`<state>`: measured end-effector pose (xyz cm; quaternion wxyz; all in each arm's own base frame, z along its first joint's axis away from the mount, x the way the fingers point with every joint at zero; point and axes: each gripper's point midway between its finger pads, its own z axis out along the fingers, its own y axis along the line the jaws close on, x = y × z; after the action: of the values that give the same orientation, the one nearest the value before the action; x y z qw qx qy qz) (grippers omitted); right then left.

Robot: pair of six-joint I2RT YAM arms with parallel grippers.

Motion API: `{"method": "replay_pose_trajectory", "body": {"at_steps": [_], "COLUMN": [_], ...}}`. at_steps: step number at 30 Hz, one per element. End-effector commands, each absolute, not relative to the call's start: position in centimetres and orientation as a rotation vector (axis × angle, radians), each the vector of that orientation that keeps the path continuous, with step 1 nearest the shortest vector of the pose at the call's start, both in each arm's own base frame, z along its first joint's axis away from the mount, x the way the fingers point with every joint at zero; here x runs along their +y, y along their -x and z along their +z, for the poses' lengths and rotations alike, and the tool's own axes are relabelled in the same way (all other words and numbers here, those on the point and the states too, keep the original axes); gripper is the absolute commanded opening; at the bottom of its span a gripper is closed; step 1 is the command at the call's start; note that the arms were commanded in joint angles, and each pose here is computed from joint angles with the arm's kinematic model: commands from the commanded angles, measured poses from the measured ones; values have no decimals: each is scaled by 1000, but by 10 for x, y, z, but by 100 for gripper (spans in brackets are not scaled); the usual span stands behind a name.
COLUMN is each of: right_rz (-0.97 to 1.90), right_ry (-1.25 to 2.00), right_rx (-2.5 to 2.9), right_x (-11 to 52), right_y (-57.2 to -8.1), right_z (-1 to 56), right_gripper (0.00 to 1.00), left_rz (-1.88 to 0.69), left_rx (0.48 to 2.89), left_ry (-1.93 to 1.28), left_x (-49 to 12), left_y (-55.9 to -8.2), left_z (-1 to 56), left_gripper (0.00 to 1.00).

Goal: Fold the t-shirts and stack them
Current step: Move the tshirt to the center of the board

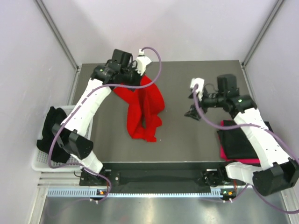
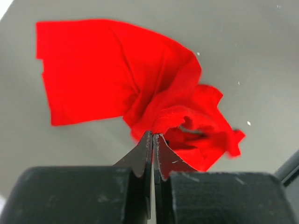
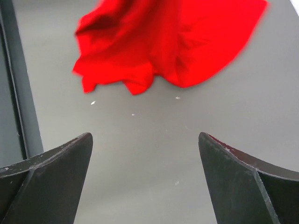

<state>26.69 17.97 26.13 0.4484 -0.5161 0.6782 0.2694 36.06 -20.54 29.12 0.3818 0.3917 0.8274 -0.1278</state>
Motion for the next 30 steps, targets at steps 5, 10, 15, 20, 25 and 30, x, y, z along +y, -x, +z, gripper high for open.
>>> {"method": "replay_pose_trajectory", "body": {"at_steps": [5,10,15,20,25,30], "right_rz": [577,556,585,583,554,550], "right_ry": [1686,1868,2000,2146,2227,2249], "right_rx": [1618,1557,1484,1444,1399,1367], "right_x": [218,243,272,288,303,316], "right_y": [-223,-206,-187,-168,-161,-161], "right_z": [183,159,148,123,99,82], "right_gripper": [94,92,91,90,79,69], "left_rz": [-380,-423,-424,-175,-122,-5], "left_rx": [1891,1868,1836,1906,1861,1895], "left_ry": [-946,-923,-851,-664,-521,-485], "left_x": [-261,-295,-308,-254,-177,-127], "left_y": [-447,-492,-516,-526,-475,-418], "left_z": [302,297,288,289,307,311], "left_gripper": [0,0,31,49,59,59]}}
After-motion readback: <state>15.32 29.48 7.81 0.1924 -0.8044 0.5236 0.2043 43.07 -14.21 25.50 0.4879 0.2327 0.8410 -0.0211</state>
